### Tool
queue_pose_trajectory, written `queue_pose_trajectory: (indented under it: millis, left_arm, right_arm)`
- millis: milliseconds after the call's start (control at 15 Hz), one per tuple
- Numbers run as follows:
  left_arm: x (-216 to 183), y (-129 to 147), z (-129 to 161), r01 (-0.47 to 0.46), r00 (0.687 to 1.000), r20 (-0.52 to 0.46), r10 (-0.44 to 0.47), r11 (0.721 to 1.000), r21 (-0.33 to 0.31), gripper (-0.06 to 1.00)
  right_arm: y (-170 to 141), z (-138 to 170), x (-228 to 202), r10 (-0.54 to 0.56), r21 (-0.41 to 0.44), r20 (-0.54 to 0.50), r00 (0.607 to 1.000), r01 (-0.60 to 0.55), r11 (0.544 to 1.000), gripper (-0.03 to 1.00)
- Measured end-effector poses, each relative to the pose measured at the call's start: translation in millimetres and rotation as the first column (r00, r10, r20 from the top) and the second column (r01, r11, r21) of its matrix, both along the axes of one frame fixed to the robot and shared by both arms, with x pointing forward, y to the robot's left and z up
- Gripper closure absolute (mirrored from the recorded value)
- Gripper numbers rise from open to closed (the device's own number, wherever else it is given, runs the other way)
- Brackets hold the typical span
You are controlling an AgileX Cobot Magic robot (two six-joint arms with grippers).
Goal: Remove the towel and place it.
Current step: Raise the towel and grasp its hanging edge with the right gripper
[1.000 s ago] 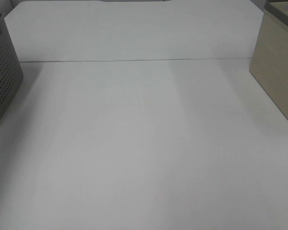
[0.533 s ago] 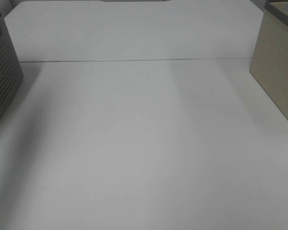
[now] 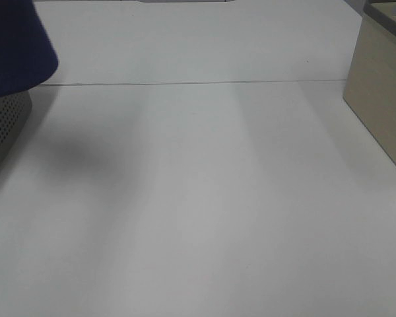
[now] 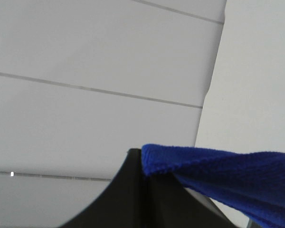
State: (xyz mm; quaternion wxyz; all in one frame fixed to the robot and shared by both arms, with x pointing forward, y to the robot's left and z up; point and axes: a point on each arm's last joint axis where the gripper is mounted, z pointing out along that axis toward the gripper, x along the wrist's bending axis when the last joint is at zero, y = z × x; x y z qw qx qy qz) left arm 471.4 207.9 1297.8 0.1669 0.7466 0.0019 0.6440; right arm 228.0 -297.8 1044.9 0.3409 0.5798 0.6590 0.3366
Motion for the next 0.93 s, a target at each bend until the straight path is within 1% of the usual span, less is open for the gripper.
queue_pose_trajectory:
  millis: [133, 200, 267, 333, 400, 467, 600, 733, 800, 867, 933]
  left_arm:
    - [-8, -24, -2, 0.101, 0.995, 0.000, -0.101, 0.995, 0.026, 0.94]
    - [-10, -30, -3, 0.124, 0.992, -0.004, -0.124, 0.992, 0.029, 0.94]
    - [-10, -41, -7, 0.162, 0.987, -0.019, -0.162, 0.986, 0.038, 0.94]
    - [-9, -54, -12, 0.197, 0.980, -0.041, -0.195, 0.979, 0.050, 0.94]
    - [-6, -65, -19, 0.224, 0.974, -0.063, -0.219, 0.972, 0.066, 0.94]
    - [-3, -81, -28, 0.264, 0.963, -0.090, -0.256, 0.959, 0.100, 0.94]
    - [-2, -96, -36, 0.300, 0.951, -0.111, -0.287, 0.946, 0.123, 0.94]
    - [-2, -104, -40, 0.318, 0.945, -0.122, -0.303, 0.939, 0.131, 0.94]
    - [-1, -105, -40, 0.322, 0.944, -0.122, -0.307, 0.938, 0.130, 0.94]
    - [-1, -106, -40, 0.327, 0.942, -0.117, -0.313, 0.937, 0.124, 0.94]
    - [-2, -107, -39, 0.335, 0.940, -0.104, -0.324, 0.936, 0.109, 0.94]
  right_arm:
    - [3, 0, 2, 0.022, 0.030, -0.018, 1.000, -0.021, 0.999, 0.27]
    - [5, 1, 5, 0.038, 0.044, -0.032, 0.999, -0.037, 0.998, 0.27]
    - [11, 4, 10, 0.089, 0.070, -0.054, 0.995, -0.085, 0.994, 0.27]
    - [17, 9, 19, 0.162, 0.082, -0.060, 0.985, -0.157, 0.984, 0.27]
    - [24, 16, 31, 0.240, 0.102, -0.027, 0.970, -0.236, 0.966, 0.27]
    - [36, 26, 50, 0.352, 0.140, 0.043, 0.935, -0.355, 0.924, 0.27]
    - [48, 31, 79, 0.475, 0.152, 0.080, 0.876, -0.482, 0.863, 0.27]
    - [60, 34, 104, 0.598, 0.179, 0.137, 0.789, -0.614, 0.769, 0.27]
    - [65, 33, 117, 0.644, 0.195, 0.164, 0.747, -0.665, 0.721, 0.27]
    - [70, 32, 128, 0.665, 0.234, 0.189, 0.722, -0.691, 0.684, 0.27]
    - [72, 30, 137, 0.670, 0.276, 0.201, 0.714, -0.698, 0.661, 0.27]
